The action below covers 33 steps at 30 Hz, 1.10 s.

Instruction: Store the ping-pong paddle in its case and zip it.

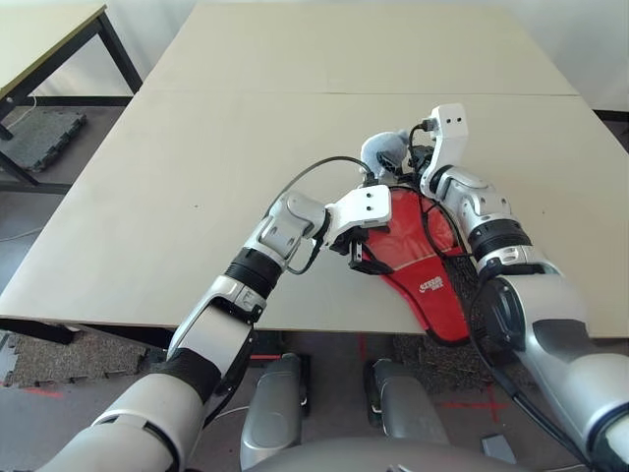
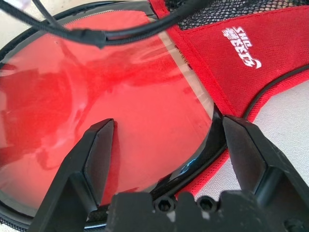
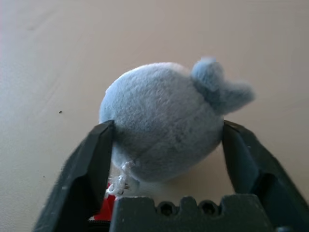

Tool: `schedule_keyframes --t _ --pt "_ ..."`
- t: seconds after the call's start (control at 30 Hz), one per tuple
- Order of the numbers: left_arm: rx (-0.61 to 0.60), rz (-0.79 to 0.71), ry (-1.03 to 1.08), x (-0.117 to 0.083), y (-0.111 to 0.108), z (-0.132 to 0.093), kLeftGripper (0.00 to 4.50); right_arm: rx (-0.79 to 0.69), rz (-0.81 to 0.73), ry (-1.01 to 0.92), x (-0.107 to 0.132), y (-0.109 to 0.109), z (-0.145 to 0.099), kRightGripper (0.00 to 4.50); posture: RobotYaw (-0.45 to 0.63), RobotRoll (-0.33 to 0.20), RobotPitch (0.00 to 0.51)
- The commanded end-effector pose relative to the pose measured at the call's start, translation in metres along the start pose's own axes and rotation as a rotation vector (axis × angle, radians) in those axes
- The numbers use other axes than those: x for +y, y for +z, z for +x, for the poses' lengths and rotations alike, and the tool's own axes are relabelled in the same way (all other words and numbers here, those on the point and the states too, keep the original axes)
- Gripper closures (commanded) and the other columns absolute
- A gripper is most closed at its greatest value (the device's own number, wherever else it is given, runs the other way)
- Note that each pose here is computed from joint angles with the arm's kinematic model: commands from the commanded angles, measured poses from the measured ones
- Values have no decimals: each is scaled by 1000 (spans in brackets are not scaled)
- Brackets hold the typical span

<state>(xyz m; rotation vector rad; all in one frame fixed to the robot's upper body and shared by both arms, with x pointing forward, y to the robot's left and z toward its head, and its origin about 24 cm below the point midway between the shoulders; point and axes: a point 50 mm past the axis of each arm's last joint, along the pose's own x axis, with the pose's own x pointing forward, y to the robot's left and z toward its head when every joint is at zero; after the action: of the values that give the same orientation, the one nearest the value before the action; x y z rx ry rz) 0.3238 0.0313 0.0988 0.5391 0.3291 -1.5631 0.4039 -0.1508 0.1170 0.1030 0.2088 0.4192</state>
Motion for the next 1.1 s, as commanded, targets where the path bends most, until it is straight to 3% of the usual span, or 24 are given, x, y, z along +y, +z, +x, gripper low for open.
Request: schedule_keyframes --t 0.03,0.3,1.1 --pt "104 -116 -89 -19 -33 15 0 4 15 -13 -2 -2 0 1670 116 0 178" --pt "105 -116 -91 -20 -33 15 0 6 33 -29 -5 -4 -1 4425 112 0 168" --pt "96 -111 -120 -26 -31 23 0 -58 -5 -309 -72 13 -37 4466 96 0 175"
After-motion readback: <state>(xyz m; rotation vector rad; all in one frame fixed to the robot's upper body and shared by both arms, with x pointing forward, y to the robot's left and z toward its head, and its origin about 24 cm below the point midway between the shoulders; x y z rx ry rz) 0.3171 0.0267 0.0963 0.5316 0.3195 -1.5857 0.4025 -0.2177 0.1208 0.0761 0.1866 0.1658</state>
